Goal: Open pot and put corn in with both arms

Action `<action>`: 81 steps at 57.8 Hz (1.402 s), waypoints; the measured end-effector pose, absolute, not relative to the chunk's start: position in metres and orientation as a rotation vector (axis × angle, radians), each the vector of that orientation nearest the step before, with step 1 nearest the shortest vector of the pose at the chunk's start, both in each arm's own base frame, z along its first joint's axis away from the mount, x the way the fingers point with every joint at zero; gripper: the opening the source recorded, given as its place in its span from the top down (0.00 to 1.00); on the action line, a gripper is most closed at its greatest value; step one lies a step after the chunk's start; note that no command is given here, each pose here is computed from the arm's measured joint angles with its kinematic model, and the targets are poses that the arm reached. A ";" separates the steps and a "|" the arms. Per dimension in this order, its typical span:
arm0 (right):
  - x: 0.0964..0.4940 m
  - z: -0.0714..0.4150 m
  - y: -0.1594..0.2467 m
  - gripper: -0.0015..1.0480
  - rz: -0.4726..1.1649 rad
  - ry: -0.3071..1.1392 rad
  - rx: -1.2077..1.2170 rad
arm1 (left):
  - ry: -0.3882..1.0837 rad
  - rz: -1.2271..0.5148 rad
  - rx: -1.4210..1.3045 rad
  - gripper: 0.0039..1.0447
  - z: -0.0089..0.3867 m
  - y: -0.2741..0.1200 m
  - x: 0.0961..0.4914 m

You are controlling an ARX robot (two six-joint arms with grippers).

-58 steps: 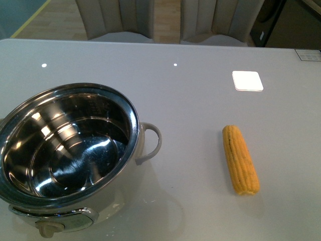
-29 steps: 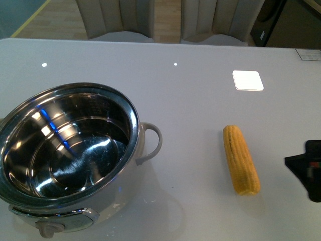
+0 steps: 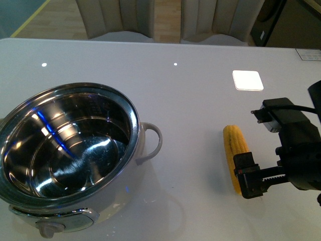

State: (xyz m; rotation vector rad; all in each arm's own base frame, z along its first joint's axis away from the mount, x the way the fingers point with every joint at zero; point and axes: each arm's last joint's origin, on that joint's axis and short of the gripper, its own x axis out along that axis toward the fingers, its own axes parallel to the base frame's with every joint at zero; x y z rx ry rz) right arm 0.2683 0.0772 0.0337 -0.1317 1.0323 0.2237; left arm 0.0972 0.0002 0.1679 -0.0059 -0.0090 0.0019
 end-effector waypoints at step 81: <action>0.267 0.169 0.177 0.80 0.628 0.751 0.195 | -0.009 0.002 -0.006 0.07 0.168 0.000 0.097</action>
